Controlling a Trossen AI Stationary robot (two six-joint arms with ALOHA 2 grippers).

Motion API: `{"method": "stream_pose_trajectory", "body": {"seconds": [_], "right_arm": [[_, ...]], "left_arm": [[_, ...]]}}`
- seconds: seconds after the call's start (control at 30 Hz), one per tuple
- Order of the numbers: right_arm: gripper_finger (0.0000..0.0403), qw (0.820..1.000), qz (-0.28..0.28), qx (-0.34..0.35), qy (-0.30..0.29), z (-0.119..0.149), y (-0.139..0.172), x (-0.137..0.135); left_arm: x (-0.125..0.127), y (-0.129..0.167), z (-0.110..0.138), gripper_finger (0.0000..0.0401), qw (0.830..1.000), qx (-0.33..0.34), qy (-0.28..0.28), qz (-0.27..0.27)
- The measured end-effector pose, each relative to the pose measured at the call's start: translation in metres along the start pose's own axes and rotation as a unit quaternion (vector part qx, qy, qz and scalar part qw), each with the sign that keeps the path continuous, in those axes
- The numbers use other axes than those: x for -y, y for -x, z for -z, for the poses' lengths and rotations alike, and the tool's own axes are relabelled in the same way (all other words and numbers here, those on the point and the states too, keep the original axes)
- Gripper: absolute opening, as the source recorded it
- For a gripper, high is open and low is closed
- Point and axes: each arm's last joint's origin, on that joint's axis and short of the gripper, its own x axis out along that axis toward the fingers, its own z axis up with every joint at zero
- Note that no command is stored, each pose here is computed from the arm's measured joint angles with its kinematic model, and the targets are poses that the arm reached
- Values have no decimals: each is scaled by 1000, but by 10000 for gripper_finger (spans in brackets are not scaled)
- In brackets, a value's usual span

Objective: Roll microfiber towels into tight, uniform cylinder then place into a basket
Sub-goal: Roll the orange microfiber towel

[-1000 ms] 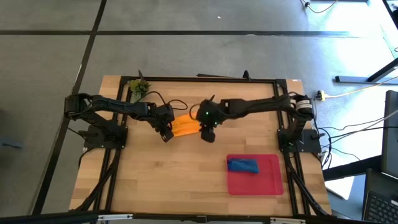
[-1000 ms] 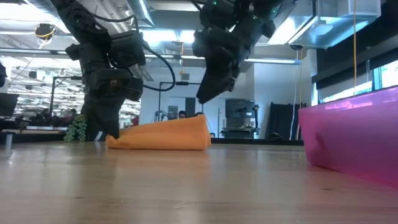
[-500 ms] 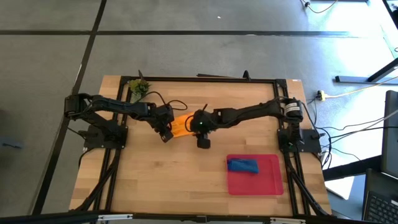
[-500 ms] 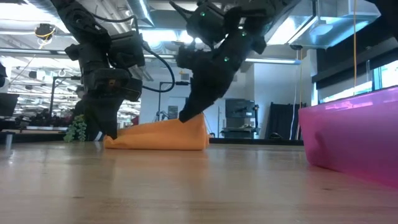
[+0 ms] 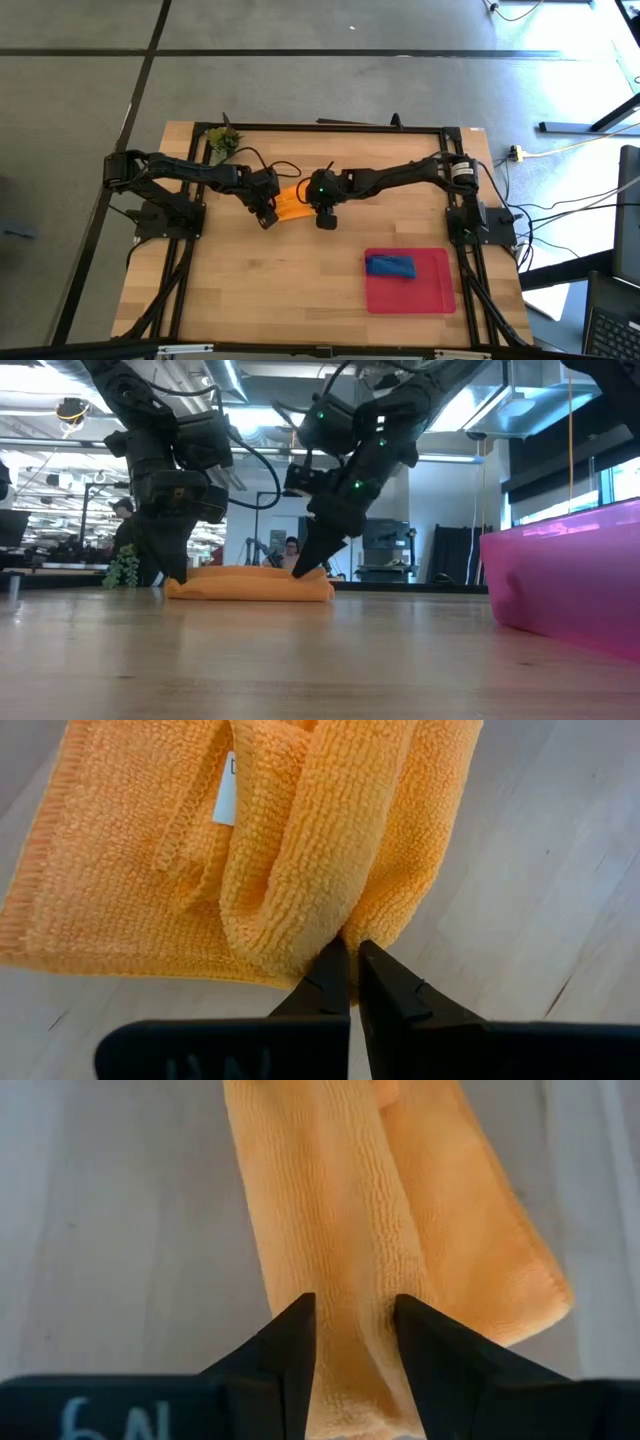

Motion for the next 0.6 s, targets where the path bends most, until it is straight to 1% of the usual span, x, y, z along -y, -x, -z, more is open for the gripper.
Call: {"method": "stream_pose_trajectory", "body": {"seconds": [0.1,0.17,0.23,0.3,0.4,0.5,0.6], "right_arm": [[139,1000,0,-6,1,3,-5,1],[139,1000,3,-8,19,3,-6,1],[139,999,22,-10,37,2,-3,2],[139,998,40,-9,39,-3,4,4],[139,999,36,10,39,-16,17,5],[139,998,21,16,48,-23,23,-4],[139,996,5,18,87,-25,25,-22]], "left_arm": [[0,0,0,0,1000,0,0,0],[0,0,0,0,1000,0,0,0],[0,0,0,0,1000,0,0,0],[0,0,0,0,1000,0,0,0],[0,0,0,0,1000,0,0,0],[0,0,0,0,1000,0,0,0],[0,0,0,0,1000,1,-1,-3]]}}
